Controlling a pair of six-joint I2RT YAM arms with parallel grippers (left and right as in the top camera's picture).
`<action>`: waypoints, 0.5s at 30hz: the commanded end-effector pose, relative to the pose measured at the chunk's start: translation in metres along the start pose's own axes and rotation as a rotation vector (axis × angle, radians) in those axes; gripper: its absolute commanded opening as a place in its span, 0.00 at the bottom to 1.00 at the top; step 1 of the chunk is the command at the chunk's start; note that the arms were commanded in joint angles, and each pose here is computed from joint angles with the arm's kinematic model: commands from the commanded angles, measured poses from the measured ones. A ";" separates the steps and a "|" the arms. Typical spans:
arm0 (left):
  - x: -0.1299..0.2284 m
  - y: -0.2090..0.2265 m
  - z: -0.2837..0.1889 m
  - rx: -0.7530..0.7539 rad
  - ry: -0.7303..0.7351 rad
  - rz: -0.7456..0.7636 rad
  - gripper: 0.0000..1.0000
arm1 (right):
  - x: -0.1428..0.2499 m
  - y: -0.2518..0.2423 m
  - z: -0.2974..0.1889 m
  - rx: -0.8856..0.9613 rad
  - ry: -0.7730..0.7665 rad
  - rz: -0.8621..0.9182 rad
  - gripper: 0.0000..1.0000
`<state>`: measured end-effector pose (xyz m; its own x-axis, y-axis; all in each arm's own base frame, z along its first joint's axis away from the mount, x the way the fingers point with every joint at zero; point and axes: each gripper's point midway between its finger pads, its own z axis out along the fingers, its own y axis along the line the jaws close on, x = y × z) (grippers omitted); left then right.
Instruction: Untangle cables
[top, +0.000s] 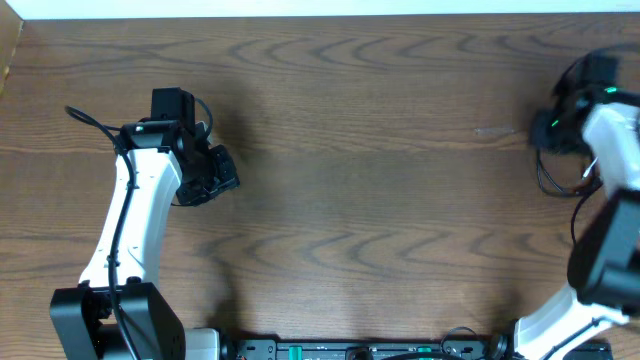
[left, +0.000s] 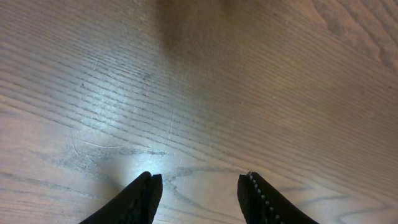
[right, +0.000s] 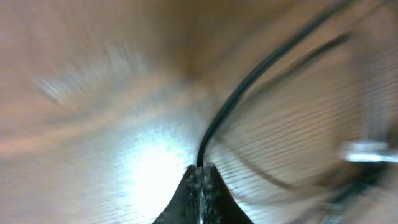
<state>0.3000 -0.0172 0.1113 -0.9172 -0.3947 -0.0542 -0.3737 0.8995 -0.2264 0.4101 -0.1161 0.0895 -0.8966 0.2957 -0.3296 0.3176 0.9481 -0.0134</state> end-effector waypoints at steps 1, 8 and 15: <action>0.001 0.000 -0.004 0.007 -0.010 0.005 0.46 | -0.056 -0.025 -0.090 0.050 -0.274 0.070 0.01; 0.001 0.000 -0.004 0.007 -0.010 0.005 0.45 | -0.079 -0.088 -0.165 0.230 -0.500 0.220 0.01; 0.001 0.000 -0.004 0.007 -0.010 0.005 0.46 | -0.054 -0.089 -0.144 0.165 -0.379 0.255 0.22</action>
<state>0.2999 -0.0177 0.1114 -0.9174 -0.3945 -0.0528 -0.3734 0.8990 -0.2290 0.3865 -0.2057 0.2614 -0.5918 0.3889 -0.7061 0.5935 0.8029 -0.0552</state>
